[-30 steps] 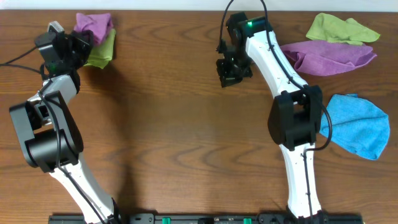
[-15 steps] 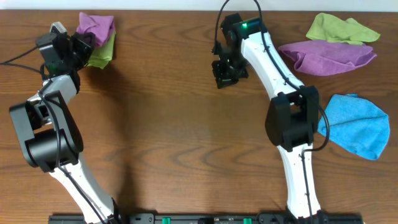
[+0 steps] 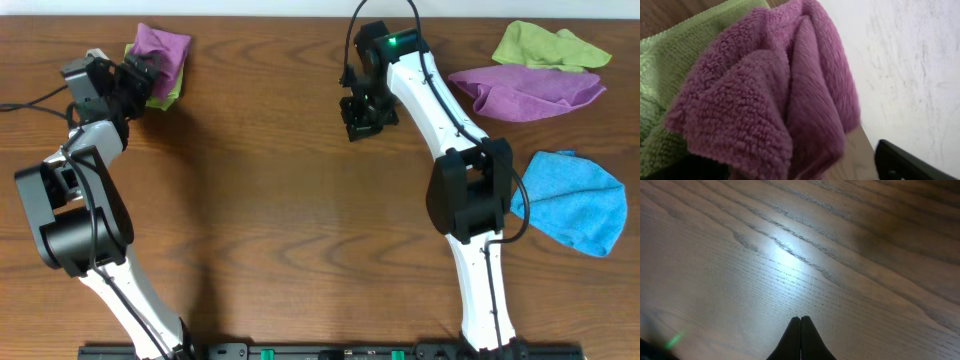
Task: Fold the cloth
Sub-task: 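Release the purple cloth on the green cloth and open the left gripper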
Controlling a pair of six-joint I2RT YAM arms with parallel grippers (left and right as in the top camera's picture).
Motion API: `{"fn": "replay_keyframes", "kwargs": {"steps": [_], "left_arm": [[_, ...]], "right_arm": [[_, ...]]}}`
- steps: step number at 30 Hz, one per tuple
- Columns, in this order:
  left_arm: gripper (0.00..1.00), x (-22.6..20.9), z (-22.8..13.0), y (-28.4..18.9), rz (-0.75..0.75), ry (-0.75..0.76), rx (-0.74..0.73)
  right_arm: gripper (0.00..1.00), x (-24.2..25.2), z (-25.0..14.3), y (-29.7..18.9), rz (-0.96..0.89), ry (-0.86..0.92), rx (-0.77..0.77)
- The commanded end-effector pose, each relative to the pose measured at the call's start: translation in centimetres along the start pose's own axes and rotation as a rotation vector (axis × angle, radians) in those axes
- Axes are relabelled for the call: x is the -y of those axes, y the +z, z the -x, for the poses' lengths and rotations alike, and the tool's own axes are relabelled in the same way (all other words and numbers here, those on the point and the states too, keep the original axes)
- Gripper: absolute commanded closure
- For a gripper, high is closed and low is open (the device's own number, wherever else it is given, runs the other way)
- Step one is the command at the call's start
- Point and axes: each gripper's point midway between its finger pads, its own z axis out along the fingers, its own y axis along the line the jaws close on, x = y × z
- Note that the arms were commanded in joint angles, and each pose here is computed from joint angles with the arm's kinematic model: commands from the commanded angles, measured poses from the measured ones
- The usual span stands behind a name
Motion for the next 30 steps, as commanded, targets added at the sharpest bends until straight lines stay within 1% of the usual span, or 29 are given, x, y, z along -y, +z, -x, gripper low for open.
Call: {"fn": "replay_keyframes", "kwargs": {"steps": [1,7,11,15,20,25,28,30], "left_arm": [[0.04,0.1,0.6,-0.2,-0.011,-0.046,-0.005],[0.04,1.7,1.1,-2.0,-0.004,-0.055,-0.004],[0.04,1.7,1.3,-3.7,0.075,-0.082,0.008],[0.04,2.4,2.7,-6.5,0.141,-0.063,0.068],[0.04,3.6,3.8,-9.8,0.156,-0.068,0.090],[0.04,3.8,2.9,-11.6,0.197,0.038,0.046],[0.04,3.0,1.7,-12.0,0.238,0.102,-0.008],[0.04,3.0,1.5,-11.9,0.239,0.155,-0.019]], "right_arm": [[0.98,-1.0,0.2,-1.7,0.010,-0.034,0.039],[0.98,-1.1,0.2,-1.7,0.010,-0.037,0.035],[0.98,-1.1,-0.1,-1.7,0.009,-0.035,0.027],[0.98,-1.1,-0.3,-1.7,0.009,-0.032,0.019],[0.98,-1.1,-0.5,-1.7,0.008,-0.029,0.010],[0.98,-1.0,-0.2,-2.5,0.004,-0.031,0.034],[0.98,-0.8,0.7,-3.5,0.005,-0.037,0.086],[0.99,-0.8,1.3,-4.0,0.008,-0.040,0.118]]}}
